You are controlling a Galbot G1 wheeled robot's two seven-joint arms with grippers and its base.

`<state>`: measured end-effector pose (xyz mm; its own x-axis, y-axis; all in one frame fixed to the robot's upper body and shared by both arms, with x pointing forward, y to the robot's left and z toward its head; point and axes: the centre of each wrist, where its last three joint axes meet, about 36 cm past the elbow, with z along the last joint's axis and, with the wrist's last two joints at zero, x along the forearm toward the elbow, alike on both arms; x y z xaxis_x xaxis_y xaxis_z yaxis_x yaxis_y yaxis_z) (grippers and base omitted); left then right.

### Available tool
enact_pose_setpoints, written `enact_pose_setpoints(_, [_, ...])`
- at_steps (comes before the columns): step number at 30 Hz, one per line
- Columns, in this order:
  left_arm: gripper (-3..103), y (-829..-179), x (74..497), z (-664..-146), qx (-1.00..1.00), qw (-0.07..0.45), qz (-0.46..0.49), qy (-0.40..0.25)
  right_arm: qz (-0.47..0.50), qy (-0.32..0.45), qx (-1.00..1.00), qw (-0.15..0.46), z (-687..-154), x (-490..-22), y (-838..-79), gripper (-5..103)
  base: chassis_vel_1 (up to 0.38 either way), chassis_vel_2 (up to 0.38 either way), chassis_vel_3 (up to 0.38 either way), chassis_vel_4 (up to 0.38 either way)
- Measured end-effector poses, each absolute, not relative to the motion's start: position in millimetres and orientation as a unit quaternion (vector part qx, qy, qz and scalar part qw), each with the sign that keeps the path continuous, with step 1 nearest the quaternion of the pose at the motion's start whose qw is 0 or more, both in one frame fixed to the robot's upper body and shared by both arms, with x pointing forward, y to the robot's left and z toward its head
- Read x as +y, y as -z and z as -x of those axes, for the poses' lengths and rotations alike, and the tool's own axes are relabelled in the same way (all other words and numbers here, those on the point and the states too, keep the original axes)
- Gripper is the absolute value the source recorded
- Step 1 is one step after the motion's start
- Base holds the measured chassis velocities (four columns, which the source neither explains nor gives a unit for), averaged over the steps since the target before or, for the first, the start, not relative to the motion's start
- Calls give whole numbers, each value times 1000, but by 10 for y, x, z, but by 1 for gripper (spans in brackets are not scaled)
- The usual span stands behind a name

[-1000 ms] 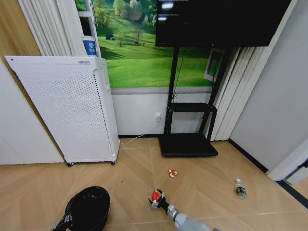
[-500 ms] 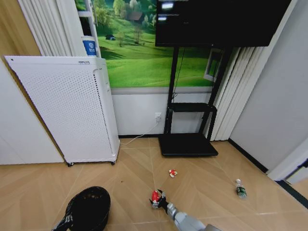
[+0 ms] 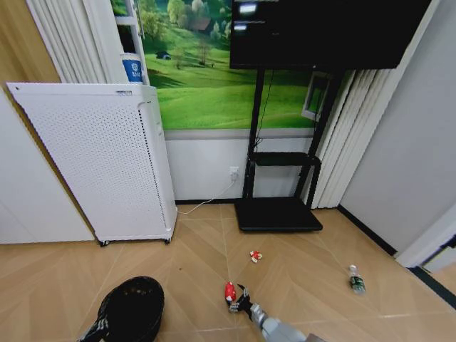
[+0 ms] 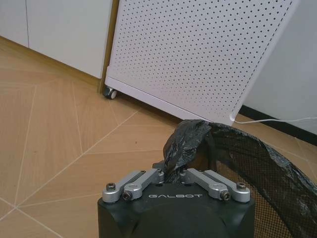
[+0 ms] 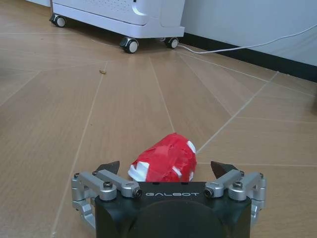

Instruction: Pick up the trash bin and place the garbage on the floor into it.

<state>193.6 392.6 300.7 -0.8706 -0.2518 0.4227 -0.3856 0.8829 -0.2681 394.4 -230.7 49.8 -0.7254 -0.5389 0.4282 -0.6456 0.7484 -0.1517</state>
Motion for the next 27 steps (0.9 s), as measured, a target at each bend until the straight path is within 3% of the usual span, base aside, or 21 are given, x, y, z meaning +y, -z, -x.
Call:
enact_pose_setpoints(12, [7,-3016,3925,-1926,-952,188,-166,-176,-326,-144,-915,188,-3889,-2103,-463,96,0,0,0,0])
enact_pose_setpoints(13, [7,-3020,3924,-1926,-952,187,-165,-176,-326,-144,-915,188,-3895,-2108,-465,86,0,0,0,0])
enact_pose_setpoints(15, [7,-3023,3923,-1926,-952,187,-165,-177,-325,-144,-916,188,-3900,-2119,-467,86,0,0,0,0])
enact_pose_setpoints(16, [7,-3023,3922,-1926,-952,187,-165,-177,-323,-144,-916,188,-3907,-2132,-470,76,0,0,0,0])
enact_pose_setpoints(18, [7,-3025,3922,-1926,-952,186,-164,-177,-322,-145,-916,188,-3912,-2154,-473,76,0,0,0,0])
enact_pose_setpoints(19, [7,-3026,3918,-1928,-952,186,-164,-177,-320,-146,-917,189,-3916,-2188,-475,65,0,0,0,0])
enact_pose_setpoints(21, [7,-3027,3914,-1930,-953,186,-163,-178,-320,-146,-917,189,-3918,-2201,-476,65,0,0,0,0])
enact_pose_setpoints(22, [7,-3029,3909,-1932,-953,186,-162,-178,-319,-146,-917,189,-3923,-2213,-479,55,0,0,0,0])
enact_pose_setpoints(27, [7,-3035,3905,-1933,-953,185,-161,-178,-318,-144,-918,187,-3932,-2241,-483,52,0,0,0,0])
